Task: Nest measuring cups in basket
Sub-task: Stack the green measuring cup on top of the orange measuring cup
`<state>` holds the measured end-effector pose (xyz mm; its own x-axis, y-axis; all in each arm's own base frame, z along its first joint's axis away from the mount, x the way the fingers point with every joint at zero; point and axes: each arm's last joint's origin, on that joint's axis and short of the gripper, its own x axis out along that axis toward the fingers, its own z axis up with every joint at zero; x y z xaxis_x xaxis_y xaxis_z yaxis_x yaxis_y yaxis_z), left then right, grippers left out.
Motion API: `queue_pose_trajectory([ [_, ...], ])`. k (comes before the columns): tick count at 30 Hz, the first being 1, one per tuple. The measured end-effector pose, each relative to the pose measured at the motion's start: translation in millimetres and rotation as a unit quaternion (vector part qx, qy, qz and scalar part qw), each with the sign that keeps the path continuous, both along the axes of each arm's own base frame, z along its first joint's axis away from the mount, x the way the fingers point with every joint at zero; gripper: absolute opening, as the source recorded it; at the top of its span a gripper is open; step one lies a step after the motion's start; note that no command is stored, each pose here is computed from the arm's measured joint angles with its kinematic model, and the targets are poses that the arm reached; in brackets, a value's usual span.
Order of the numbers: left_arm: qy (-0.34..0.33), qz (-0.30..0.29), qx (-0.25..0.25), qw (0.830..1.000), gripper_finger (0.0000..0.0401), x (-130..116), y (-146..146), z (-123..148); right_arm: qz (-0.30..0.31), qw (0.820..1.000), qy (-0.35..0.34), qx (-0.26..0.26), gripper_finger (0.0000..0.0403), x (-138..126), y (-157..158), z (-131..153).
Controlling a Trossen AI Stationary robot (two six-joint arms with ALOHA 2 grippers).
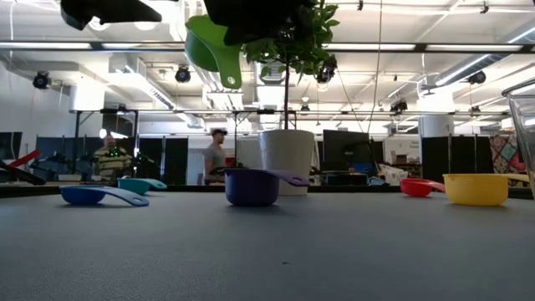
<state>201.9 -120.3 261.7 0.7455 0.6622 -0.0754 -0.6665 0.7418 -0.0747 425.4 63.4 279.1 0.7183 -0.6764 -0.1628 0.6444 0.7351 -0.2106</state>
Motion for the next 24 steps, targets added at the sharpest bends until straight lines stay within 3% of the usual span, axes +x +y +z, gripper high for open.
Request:
queue_pose_trajectory([
  [24,-0.015,0.016,-0.010,1.000,0.0252,20.8,18.5,5.9,0.002,1.000,-0.001,0.001,0.0009,0.1,0.1,0.0],
])
